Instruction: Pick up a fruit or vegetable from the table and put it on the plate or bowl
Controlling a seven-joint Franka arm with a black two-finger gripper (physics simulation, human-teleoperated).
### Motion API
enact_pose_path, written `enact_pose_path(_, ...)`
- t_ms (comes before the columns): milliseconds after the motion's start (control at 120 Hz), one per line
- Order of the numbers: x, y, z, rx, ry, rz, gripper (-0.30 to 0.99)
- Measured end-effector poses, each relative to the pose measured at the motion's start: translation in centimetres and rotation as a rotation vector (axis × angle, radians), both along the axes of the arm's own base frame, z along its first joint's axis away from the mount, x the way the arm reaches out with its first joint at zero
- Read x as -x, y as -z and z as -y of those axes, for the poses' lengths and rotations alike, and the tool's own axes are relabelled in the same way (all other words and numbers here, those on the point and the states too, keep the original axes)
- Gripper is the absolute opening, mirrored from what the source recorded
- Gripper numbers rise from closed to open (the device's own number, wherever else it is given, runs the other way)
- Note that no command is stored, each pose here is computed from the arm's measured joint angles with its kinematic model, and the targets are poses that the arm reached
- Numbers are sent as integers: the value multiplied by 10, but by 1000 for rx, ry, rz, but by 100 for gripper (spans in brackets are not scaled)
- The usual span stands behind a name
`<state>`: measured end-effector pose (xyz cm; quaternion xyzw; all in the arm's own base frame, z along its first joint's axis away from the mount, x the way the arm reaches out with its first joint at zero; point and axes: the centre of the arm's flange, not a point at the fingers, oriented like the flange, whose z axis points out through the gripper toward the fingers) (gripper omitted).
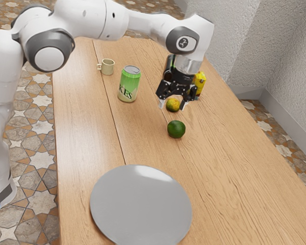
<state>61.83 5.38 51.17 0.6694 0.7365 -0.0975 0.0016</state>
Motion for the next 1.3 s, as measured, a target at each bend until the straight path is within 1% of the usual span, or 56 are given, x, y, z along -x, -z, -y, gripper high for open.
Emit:
enact_pose_path(75,-4,9,1,5,50,6,69)
enact_pose_path(300,-20,30,13,11,216,58,69)
enact_pose_path(475,-15,34,4,34,279,89,69)
enact_pose_path(658,-16,35,-1,41,335,111,69)
enact_pose_path(858,-20,39,19,53,410,140,69)
enact_pose_path(975,-13,39,15,73,418,150,69)
enact_pose_path(1092,-3,36,-10,82,392,162,69)
enact_pose_path(1300,-6,40,-12,80,418,173,69)
